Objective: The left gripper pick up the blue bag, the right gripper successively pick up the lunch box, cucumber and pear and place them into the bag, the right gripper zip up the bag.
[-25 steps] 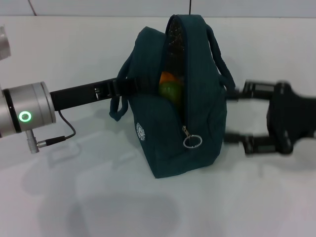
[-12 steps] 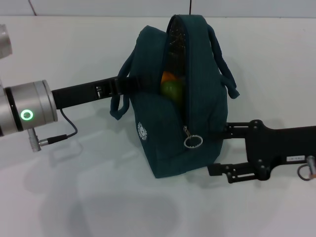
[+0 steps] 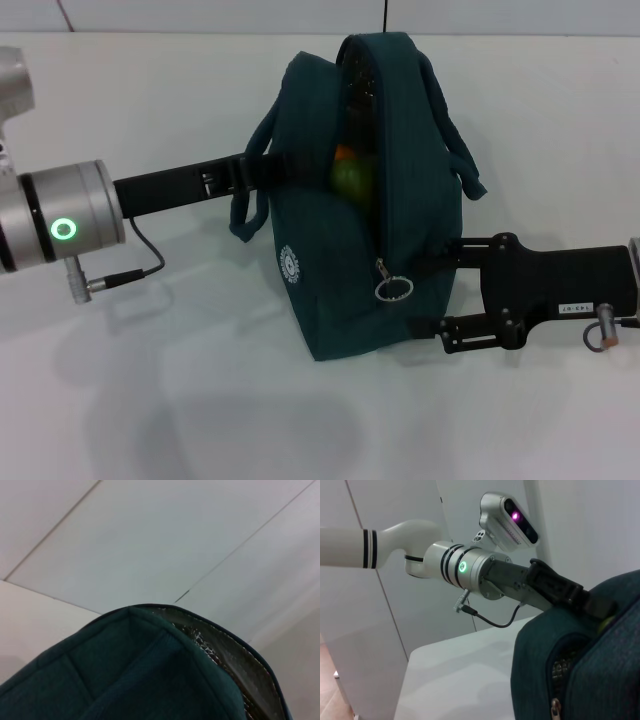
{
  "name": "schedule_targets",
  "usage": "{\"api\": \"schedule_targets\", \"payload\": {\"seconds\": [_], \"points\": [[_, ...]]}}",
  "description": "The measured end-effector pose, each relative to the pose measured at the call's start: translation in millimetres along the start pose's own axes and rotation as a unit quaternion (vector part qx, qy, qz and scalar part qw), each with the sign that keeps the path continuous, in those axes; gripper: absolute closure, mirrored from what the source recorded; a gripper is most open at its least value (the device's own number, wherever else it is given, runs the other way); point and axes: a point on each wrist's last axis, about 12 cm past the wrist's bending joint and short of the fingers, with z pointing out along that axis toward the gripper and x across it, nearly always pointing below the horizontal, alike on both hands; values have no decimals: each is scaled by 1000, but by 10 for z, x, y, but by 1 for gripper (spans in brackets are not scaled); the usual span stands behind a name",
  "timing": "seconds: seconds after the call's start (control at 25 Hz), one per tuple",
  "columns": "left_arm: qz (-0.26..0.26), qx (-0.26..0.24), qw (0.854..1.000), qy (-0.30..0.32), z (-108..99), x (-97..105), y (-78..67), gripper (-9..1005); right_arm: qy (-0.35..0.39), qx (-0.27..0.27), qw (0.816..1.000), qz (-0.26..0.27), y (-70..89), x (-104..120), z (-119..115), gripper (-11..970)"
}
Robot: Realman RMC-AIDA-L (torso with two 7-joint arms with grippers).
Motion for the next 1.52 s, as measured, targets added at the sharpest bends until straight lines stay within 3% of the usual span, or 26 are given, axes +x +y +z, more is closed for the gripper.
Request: {"api": "schedule_targets", "payload": {"seconds": [1.52], "points": [[0,11,1000,3,26,-22,-11,946,14,-5,1000,-18,-11,-38,294,342]]}}
